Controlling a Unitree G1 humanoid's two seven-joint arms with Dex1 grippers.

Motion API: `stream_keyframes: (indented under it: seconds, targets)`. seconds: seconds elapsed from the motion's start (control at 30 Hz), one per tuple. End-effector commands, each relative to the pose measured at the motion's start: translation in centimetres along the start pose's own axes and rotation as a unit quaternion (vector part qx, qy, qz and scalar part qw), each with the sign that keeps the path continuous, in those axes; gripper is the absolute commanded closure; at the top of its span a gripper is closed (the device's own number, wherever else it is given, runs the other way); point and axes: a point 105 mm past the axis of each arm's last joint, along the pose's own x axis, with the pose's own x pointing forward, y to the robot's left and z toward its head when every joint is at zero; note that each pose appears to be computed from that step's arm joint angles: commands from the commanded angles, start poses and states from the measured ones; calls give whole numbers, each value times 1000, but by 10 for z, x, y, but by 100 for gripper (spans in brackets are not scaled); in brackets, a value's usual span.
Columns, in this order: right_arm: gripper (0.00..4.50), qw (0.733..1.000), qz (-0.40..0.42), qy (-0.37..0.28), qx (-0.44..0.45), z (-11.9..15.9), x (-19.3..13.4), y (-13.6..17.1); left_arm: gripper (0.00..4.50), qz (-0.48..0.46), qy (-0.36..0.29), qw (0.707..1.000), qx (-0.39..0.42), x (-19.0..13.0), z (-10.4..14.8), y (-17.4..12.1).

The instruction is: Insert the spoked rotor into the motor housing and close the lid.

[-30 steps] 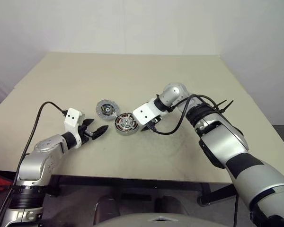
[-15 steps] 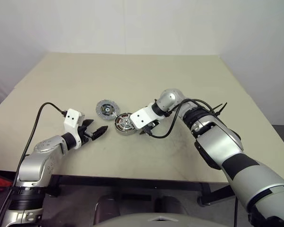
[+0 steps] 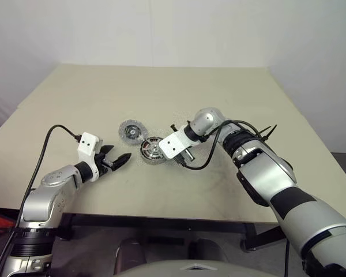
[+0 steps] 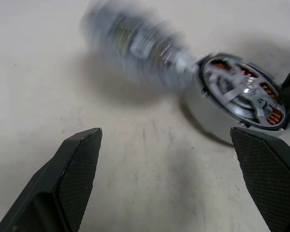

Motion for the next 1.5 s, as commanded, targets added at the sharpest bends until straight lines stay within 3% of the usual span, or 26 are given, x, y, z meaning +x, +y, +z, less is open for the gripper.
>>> stream_keyframes:
  seconds: [0.03,0.33,0.47,0.6,0.77,0.9,1.03,1.13,1.3,1.37,1.5]
  targets:
    - [449,1000,-16,7,-9,0,-5,-6,0,6,-19,1000,19,-2,13,3]
    - [449,999,-42,13,-9,0,-15,-16,0,6,-21,1000,18,0,13,3]
    - [449,996,-64,-17,66,0,-26,-24,0,7,-23,1000,15,0,12,2]
    - [449,990,-21,-44,133,-2,-39,-13,0,8,-24,1000,9,1,8,-1]
    - [449,986,13,5,165,-17,-58,9,0,12,-25,1000,0,-1,2,-3]
    - [449,971,34,-4,238,-10,-62,24,0,15,-26,1000,-5,-1,-1,-5]
    - [449,912,36,-31,408,2,-52,23,0,17,-26,999,-9,-2,-3,-6]
    - [449,849,25,-51,525,15,-48,13,0,20,-25,999,-10,-4,-4,-5]
    - [449,712,-38,-34,700,14,-37,-7,0,22,-22,999,-10,-6,-5,-4]
    - [449,682,-44,-25,730,14,-31,-6,0,23,-22,999,-9,-7,-4,-4]
    - [449,652,-49,-24,756,22,-24,-8,0,26,-21,999,-8,-10,-4,-3]
